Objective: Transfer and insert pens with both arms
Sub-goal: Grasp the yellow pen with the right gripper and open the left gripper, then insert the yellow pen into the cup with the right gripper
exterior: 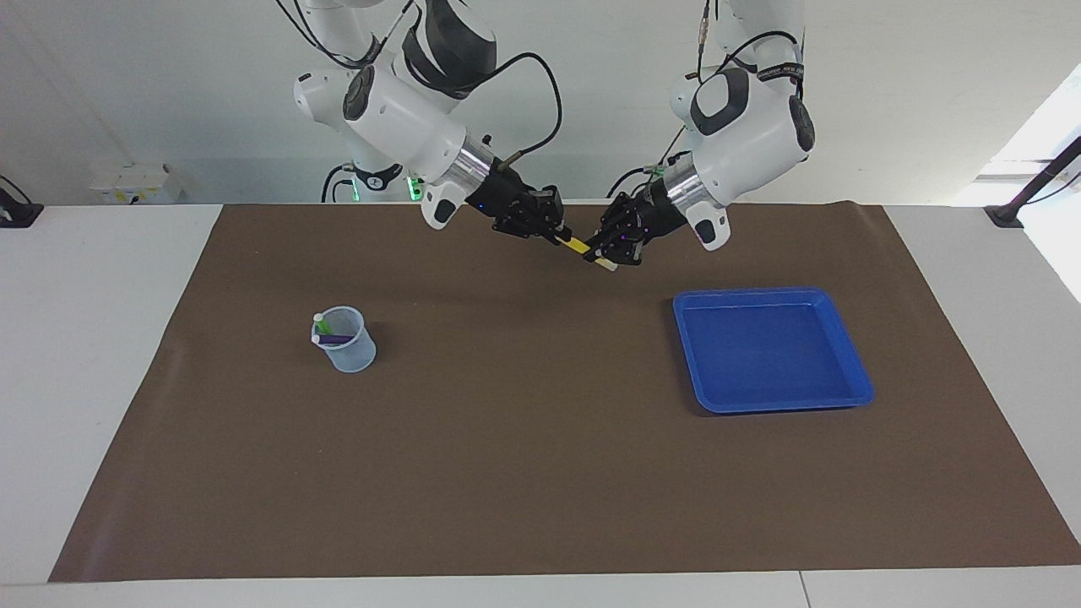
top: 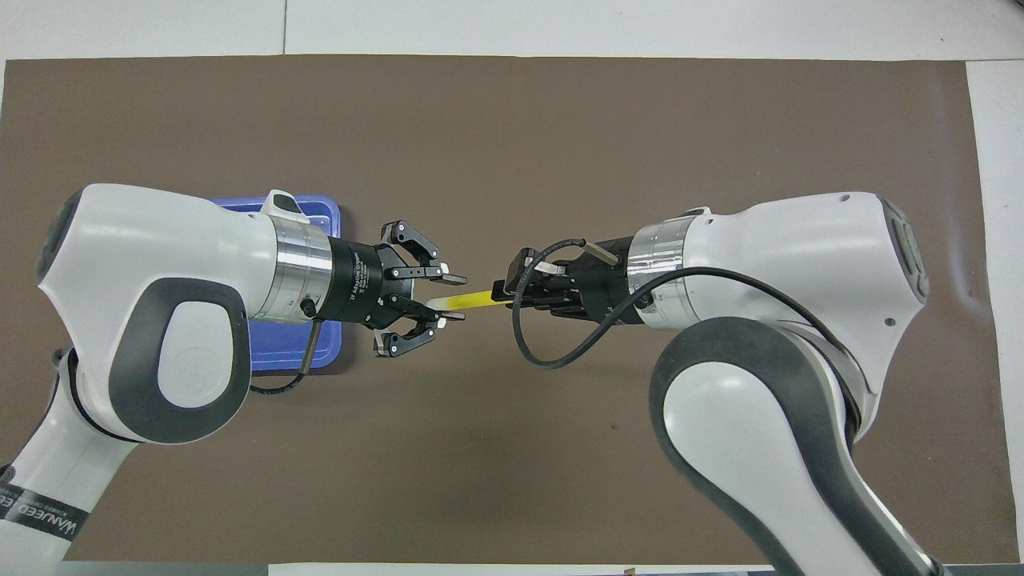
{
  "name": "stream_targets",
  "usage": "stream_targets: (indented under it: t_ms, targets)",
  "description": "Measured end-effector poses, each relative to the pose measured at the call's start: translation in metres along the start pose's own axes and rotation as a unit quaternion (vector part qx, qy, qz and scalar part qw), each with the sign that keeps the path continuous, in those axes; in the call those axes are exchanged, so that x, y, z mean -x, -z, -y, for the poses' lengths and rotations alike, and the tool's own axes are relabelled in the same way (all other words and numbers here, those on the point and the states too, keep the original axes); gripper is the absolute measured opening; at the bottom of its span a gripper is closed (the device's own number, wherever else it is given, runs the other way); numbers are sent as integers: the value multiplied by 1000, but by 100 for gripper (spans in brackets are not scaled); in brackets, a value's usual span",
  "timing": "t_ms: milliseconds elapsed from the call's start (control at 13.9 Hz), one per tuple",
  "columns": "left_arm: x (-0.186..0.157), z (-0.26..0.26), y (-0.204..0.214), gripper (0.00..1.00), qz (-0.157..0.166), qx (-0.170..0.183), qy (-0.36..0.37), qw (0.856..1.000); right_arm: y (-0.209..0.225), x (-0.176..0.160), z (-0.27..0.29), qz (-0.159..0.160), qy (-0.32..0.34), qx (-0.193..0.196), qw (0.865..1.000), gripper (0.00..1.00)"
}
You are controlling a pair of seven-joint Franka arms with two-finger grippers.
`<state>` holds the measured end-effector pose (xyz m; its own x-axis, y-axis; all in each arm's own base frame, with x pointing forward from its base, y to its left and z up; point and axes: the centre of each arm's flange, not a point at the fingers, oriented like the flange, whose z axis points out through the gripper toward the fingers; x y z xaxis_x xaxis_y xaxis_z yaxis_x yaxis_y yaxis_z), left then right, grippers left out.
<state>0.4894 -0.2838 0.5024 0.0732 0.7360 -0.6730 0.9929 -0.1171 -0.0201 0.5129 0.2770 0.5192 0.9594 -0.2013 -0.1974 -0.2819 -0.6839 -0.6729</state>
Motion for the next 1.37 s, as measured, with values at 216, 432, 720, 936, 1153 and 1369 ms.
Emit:
stream_targets:
  t_ms: [216,432,720,936,1153,1369]
  targets:
    - [-3,-2,3,87,0,3,3,1000,38,-12,-13,22,49,88,995,18]
    - [-8,-4,7,100,0,7,5,1000,110,-39,-43,27,149,196,969,18]
    - [-43,-15,26,100,-3,24,-4,1000,141,-63,-78,56,297,338,891,18]
    - [-64,-19,36,100,-17,26,-33,999,137,-67,-84,98,386,418,817,18]
    - [-82,-18,43,100,-57,3,-106,993,124,-76,-102,120,431,449,774,18]
    - [-98,-17,48,100,-94,-25,-208,973,102,-78,-126,135,438,453,765,18]
